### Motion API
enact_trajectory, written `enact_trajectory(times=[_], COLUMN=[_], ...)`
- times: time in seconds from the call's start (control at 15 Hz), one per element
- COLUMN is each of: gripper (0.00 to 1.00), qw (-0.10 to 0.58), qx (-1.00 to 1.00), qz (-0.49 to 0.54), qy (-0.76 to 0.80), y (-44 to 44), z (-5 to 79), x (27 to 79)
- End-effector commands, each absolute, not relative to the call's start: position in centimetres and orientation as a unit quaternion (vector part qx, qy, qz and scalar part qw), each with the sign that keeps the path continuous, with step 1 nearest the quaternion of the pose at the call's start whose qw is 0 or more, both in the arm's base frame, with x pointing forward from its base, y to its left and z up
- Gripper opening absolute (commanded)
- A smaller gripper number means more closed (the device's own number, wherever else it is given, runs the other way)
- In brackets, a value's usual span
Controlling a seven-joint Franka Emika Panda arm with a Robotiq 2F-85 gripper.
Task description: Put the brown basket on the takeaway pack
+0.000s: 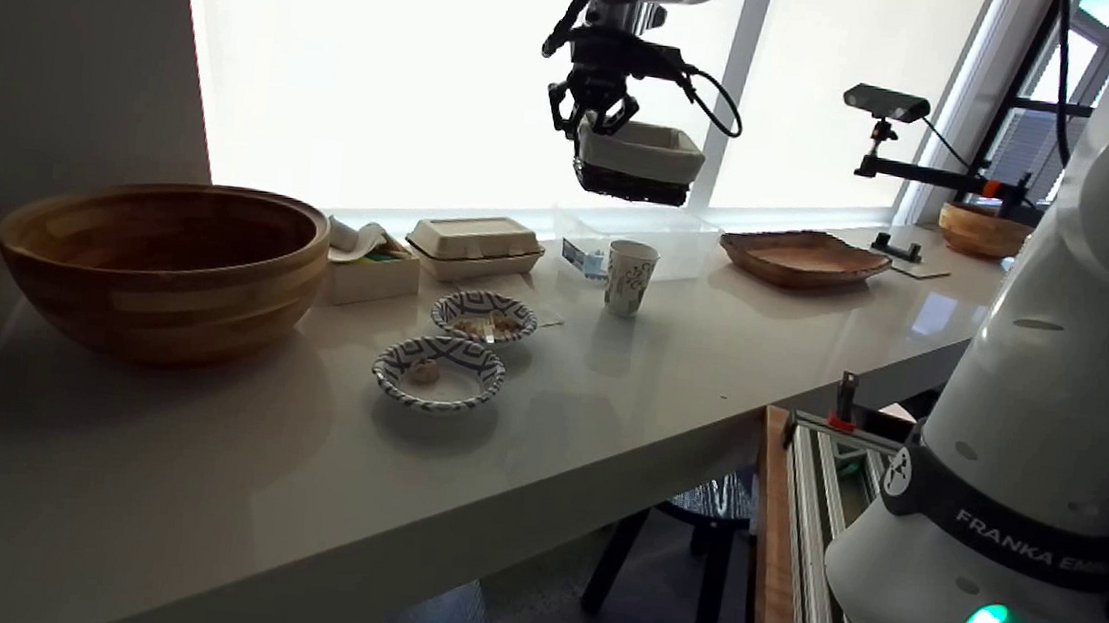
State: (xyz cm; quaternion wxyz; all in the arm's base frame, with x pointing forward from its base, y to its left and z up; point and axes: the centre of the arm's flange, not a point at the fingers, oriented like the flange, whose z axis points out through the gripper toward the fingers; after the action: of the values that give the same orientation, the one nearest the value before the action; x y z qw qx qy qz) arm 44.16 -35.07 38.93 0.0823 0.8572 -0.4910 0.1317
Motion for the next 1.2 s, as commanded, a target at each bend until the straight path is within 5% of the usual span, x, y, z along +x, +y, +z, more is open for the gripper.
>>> enact_trajectory(times=[0.0, 0.73, 1.13], gripper=[0.04, 0.04, 0.04], qw=[0.077, 0.065, 0.045], qx=[0.878, 0.933, 0.943], qz=[0.178, 0.197, 0.157], qy=[-0.438, -0.296, -0.290], y=[-37.4, -38.2, -36.6], z=[40.4, 39.6, 34.7], x=[48.2, 62.6, 66.2])
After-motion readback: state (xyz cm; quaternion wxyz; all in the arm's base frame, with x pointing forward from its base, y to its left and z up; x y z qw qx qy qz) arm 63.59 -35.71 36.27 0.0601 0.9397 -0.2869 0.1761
